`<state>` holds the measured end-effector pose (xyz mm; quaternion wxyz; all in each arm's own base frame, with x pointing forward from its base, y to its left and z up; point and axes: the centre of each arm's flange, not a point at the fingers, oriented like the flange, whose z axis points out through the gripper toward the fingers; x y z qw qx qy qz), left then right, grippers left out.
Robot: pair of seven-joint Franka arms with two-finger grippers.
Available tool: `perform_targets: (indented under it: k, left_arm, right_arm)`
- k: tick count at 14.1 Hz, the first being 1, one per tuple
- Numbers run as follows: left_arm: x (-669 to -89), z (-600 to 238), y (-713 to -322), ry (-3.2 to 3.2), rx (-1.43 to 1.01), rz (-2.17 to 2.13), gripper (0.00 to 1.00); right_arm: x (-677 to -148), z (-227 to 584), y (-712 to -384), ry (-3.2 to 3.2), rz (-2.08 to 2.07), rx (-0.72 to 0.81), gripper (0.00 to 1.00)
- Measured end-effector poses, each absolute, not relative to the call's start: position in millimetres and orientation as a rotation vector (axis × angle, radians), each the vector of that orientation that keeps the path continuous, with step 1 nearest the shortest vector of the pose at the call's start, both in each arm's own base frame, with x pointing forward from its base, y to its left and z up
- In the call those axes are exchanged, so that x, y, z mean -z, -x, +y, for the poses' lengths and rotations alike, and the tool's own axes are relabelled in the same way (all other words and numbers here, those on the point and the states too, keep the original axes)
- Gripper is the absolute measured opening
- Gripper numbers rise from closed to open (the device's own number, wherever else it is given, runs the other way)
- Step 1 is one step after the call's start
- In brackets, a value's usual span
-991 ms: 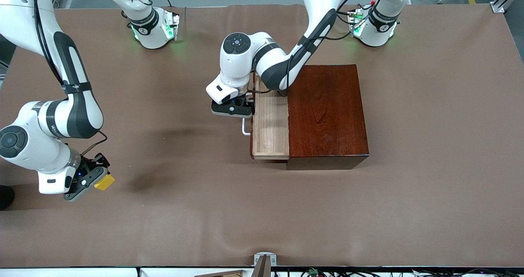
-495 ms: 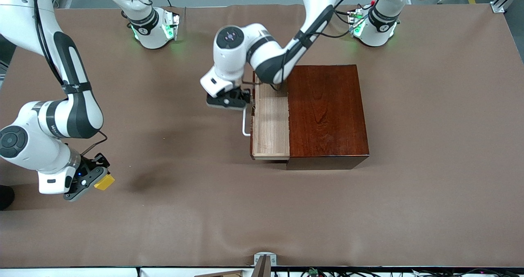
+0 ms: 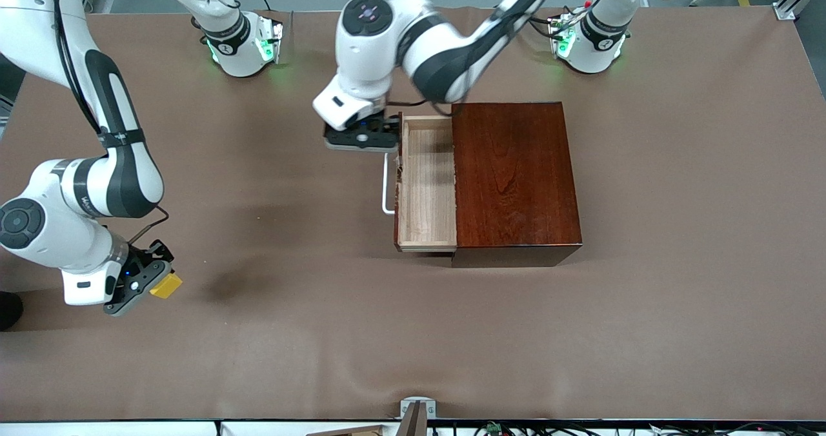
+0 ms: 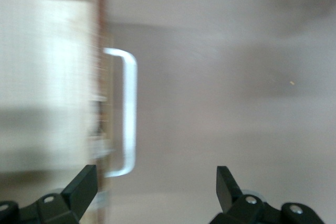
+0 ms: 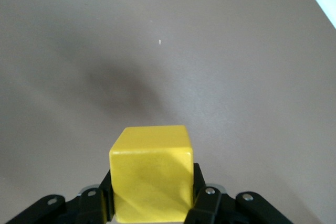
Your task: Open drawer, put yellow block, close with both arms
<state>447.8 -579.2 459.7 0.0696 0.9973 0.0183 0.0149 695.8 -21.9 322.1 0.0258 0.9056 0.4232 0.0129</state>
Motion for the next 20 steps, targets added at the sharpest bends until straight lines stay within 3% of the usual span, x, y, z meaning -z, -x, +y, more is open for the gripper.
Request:
perform_targets:
  k: [4,9,15,20]
  left_arm:
    - [-564.1,-459.5,-481.5,-3.107,0.032,-0.153,1.0]
    - [-641.4,-274.9,-521.6,-3.108,0.147,-0.511,1.0]
    - [-650.7,-97.4,-538.6,-3.078,0.177,-0.567,1.0]
    - [-625.0,-62.7,-553.6,-3.115,0.152,-0.515,1.0]
  right_arm:
    - [-373.2,59.9,-689.7,-2.801,1.486,-0.05,0.56]
    - [-440.6,191.0,-665.1,-2.719,1.782,-0.245,0.56]
    - [-465.6,338.7,-606.0,-2.422,2.162,-0.309,0.56]
    - [-463.8,416.0,-563.6,-2.216,2.318,-0.295,0.56]
